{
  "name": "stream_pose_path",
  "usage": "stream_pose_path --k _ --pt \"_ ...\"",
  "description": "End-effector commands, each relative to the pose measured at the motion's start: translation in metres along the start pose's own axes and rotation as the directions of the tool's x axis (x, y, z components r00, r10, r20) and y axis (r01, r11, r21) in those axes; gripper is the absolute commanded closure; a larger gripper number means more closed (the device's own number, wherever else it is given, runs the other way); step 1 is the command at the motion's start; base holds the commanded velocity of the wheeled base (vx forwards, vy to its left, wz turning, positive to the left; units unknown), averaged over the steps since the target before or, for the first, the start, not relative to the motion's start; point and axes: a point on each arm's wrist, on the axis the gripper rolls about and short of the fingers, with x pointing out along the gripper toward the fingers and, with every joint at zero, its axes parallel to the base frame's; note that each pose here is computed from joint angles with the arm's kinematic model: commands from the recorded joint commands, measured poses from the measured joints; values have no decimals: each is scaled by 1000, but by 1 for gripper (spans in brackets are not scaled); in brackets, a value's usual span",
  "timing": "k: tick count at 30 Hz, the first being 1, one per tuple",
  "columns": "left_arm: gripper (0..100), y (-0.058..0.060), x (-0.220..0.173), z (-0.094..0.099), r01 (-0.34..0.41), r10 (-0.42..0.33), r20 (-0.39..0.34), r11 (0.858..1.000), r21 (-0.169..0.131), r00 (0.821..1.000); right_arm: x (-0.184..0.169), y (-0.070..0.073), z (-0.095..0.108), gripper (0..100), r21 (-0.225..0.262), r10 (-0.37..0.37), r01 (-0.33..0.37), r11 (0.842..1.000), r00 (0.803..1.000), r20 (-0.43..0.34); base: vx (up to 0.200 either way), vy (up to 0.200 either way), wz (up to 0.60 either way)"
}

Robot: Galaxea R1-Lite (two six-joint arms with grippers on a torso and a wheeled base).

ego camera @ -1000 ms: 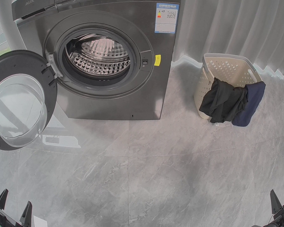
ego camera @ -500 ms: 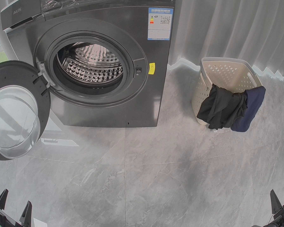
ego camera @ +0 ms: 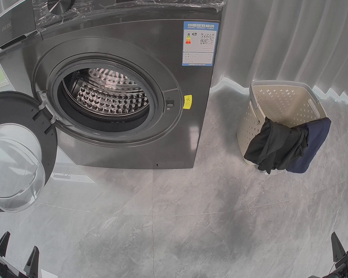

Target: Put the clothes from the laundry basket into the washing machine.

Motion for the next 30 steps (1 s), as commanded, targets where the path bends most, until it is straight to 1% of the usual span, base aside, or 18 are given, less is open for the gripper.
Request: stream_pose_path --k 1,22,30 --pt "0 0 0 -5 0 0 2 1000 -1 1000 0 0 -5 0 -1 0 0 1000 1000 -5 0 -200 0" --pt "0 0 0 -5 0 0 2 1000 -6 1000 0 0 -5 0 -1 -1 1 1000 1000 -5 0 -200 0" --pt "0 0 0 -5 -2 2 0 1000 -6 1000 0 0 -5 0 -1 0 0 1000 1000 -5 0 0 0"
